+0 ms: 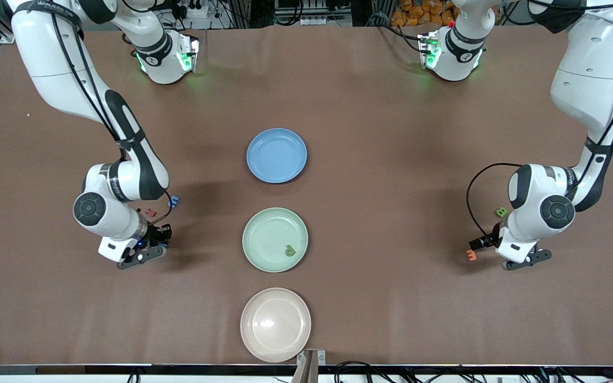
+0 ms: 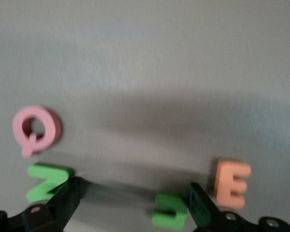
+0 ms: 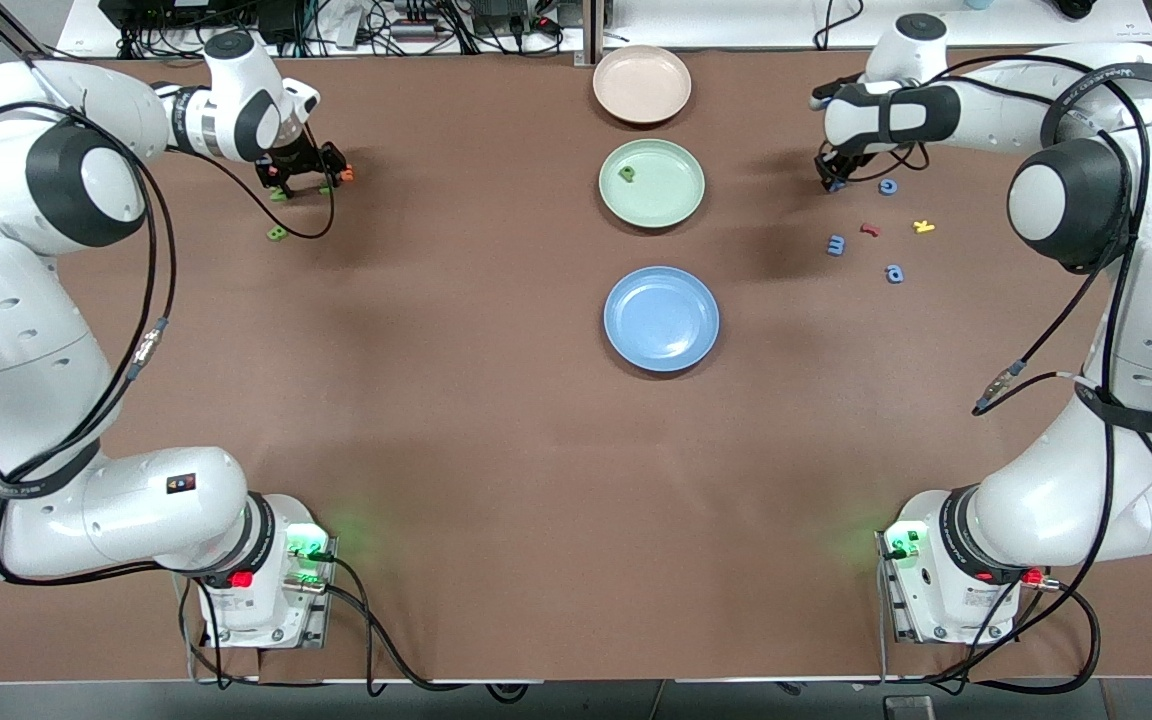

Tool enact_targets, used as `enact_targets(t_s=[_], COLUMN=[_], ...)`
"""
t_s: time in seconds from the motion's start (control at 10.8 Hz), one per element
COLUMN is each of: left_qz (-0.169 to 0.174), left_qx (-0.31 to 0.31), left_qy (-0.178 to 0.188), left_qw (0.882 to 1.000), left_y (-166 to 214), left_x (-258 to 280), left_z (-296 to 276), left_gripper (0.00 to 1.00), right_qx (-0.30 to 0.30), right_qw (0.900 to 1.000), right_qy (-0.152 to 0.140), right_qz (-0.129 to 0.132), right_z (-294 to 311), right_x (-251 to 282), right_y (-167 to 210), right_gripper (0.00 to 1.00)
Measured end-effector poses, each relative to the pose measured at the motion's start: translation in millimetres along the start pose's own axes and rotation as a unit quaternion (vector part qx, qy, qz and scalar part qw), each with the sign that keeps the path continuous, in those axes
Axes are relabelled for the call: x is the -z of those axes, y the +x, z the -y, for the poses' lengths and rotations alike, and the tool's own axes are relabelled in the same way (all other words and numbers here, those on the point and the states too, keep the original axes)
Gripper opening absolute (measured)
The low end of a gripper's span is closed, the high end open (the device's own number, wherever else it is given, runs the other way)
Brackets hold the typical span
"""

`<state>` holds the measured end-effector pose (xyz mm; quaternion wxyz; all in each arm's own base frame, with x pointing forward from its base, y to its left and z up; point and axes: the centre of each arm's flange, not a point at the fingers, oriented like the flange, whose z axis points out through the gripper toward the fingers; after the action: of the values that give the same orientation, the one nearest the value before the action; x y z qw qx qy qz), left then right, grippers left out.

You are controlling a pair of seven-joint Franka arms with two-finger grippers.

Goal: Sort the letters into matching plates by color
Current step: 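Place the X on the blue plate while the left gripper grasps green u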

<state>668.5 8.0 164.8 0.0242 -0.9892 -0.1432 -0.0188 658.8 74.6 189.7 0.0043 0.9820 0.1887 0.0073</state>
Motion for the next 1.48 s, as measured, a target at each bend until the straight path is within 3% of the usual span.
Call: enact_targets(t_s=[0.37,0.83,1.11,1.48], left_qz=[-0.011,-0.01,0.004,0.009], left_qx=[0.004,0.0,-0.012,-0.012], left_qy=[-0.005,-0.006,-0.013,-0.015], left_qw=[1.0,1.0,1.0,1.0], left_y=[13,12,2,-1], left_x=[-2,-2,1,1], left_z=[-1,-7,-30,-36], left_gripper=[1.0,1.0,1.0,1.0], right_qx=[-0.002,-0.046,-0.067,-0.068], right_qw=[1.0,0.996,0.994,0.992], right_qy=[0.011,0.055,0.044,0.037], right_qz=[0.02,0.055,0.077,0.097], right_z=[67,230,328,386], right_x=[50,69,66,61], right_y=[20,19,-7,-64], right_gripper=[0.3,0.3,0.3,0.3])
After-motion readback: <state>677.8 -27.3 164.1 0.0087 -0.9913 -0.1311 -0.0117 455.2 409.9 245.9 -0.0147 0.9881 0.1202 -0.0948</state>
